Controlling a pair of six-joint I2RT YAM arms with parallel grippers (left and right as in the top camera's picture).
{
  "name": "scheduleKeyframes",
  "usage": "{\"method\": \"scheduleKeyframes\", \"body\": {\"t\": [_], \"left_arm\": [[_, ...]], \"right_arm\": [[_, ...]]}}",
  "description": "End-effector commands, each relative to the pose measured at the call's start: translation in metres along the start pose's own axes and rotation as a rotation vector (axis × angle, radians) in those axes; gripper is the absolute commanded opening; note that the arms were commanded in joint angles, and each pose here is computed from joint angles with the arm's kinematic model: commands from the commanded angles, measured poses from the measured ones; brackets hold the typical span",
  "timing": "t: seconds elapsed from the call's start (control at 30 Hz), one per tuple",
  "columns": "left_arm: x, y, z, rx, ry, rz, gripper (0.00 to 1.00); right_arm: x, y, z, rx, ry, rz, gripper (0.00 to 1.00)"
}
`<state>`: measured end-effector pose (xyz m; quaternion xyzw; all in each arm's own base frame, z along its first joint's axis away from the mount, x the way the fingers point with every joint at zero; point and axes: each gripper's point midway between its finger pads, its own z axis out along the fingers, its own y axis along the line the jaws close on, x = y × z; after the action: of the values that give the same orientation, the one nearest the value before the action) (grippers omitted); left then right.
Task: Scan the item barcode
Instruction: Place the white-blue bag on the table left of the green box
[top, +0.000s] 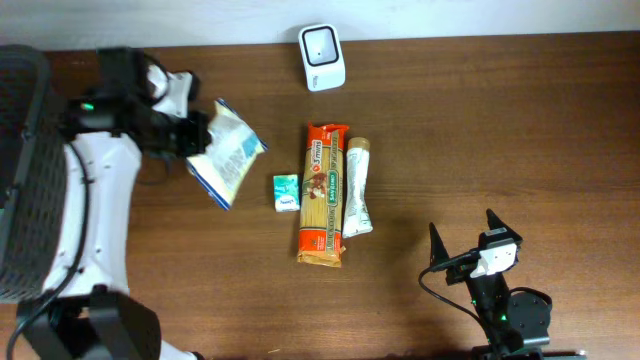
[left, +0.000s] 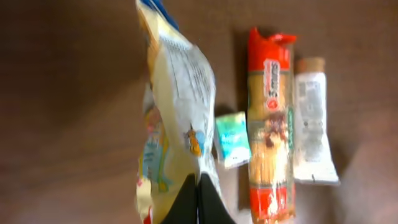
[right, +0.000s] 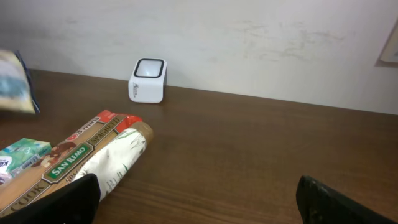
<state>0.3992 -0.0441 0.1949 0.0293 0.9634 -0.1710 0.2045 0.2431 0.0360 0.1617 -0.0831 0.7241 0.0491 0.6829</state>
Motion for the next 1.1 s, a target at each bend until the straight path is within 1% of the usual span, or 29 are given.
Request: {"method": "scheduleKeyframes", "body": {"t": [0.0,0.13,0.2,0.3,0.37,0.4,0.43,0.47,0.53,0.67,0.77,0.83,0.93,1.03,1.07], "left_arm": [[0.028,-0.004,0.044,0.009,0.048,-0.095,0.0],[0.057,0.014,0.084,-0.116,0.065,-0.164,0.0],[0.073,0.01,0.098,-0.117,0.088,-0.193,0.0],[0.094,-0.001,0.108,-0.111,0.143,-0.175,0.0],[0.099,-0.006,0.109,-0.108,0.162,-0.163,0.13],[0.101,-0.009,0.11,-0.103,0.168,-0.158,0.21],[0.102,-0.012,0.11,-0.097,0.173,-0.152,0.32],[0.103,-0.016,0.111,-0.088,0.178,-0.148,0.39],[0.105,-0.022,0.112,-0.067,0.184,-0.142,0.46],[0.103,-0.02,0.111,-0.07,0.18,-0.133,0.48],[0.09,-0.014,0.103,-0.074,0.151,-0.118,0.48],[0.07,-0.009,0.086,-0.079,0.11,-0.089,0.49],[0.033,0.0,0.043,-0.133,0.035,-0.05,0.52],[0.004,0.004,0.0,-0.16,-0.035,-0.017,0.52],[-0.01,0.009,-0.022,-0.193,-0.08,-0.026,0.52]], "right_arm": [[0.003,-0.002,0.0,0.011,0.003,0.01,0.99],[0.003,-0.002,0.0,0.011,0.003,0.01,0.99],[0.003,-0.002,0.0,0.011,0.003,0.01,0.99],[0.003,-0.002,0.0,0.011,0.003,0.01,0.99],[0.003,-0.002,0.0,0.011,0.003,0.01,0.99],[0.003,-0.002,0.0,0.011,0.003,0.01,0.98],[0.003,-0.002,0.0,0.011,0.003,0.01,0.99],[0.003,-0.002,0.0,0.011,0.003,0.01,0.99],[0.003,-0.002,0.0,0.011,0.003,0.01,0.99],[0.003,-0.002,0.0,0.011,0.003,0.01,0.99],[0.003,-0.002,0.0,0.011,0.003,0.01,0.99],[0.003,-0.002,0.0,0.011,0.003,0.01,0.99],[0.003,-0.002,0.0,0.011,0.003,0.01,0.99],[0.003,-0.002,0.0,0.011,0.003,0.01,0.99],[0.003,-0.002,0.0,0.011,0.003,0.01,0.99]]}}
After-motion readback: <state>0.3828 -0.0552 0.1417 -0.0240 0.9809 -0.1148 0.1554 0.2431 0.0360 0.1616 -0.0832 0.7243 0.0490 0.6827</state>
